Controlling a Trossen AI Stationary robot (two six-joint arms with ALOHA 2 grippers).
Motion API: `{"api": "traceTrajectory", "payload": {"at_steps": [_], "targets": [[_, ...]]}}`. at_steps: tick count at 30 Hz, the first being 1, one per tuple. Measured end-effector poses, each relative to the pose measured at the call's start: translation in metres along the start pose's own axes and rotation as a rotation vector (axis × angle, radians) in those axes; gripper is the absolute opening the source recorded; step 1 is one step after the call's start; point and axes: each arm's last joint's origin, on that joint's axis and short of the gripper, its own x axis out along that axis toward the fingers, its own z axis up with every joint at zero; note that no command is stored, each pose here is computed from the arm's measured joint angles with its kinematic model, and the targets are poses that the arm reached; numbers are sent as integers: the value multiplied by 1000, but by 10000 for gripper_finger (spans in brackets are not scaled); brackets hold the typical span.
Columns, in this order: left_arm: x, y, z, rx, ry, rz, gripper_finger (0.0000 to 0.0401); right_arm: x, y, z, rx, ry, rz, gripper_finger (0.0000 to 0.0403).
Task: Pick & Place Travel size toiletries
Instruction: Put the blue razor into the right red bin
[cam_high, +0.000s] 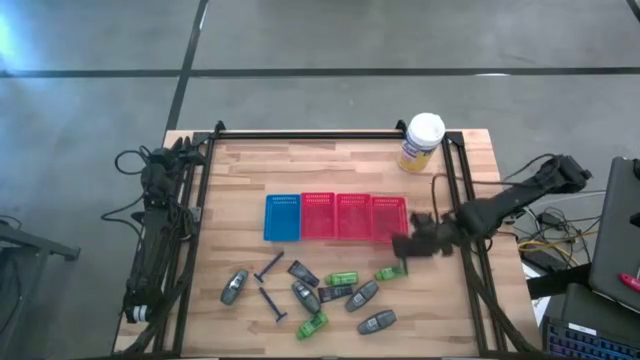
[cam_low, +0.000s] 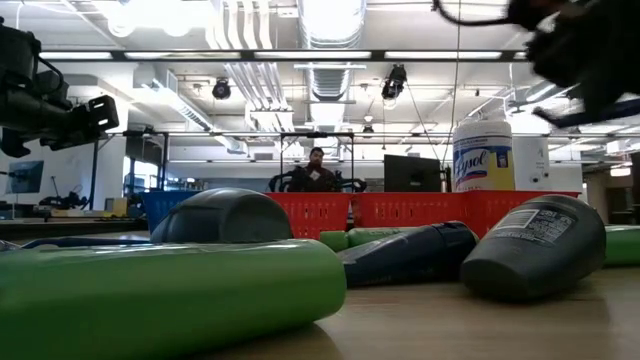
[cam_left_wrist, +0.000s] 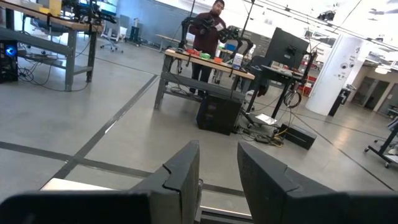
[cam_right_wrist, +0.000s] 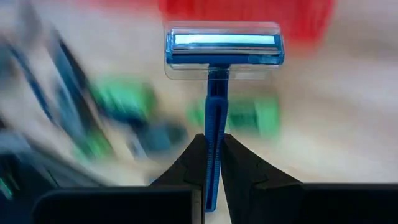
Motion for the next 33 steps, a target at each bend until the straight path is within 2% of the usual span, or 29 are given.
{"api": "traceTrajectory", "payload": {"at_steps": [4,7,11,14,19,23,27,33], "targets": [[0,0,0,0,0,-1,115,5,13,37,-23,-106,38,22],[0,0,0,0,0,-1,115,7,15,66,-45,-152,-3,22],[0,0,0,0,1,-1,115,14,9,95,-62,-108,-83,22],[0,0,0,0,1,0,115,22,9,109,-74,-59,-93,23],[0,0,0,0,2,0,115,41,9,114,-92,-2,-160,29],[0,0,0,0,3,0,115,54,8,117,-84,-1,-219,52],[0,0,0,0,3,0,115,59,9,119,-89,-37,-246,97],[0,0,0,0,3,0,115,48,20,119,-114,-56,-188,177]]}}
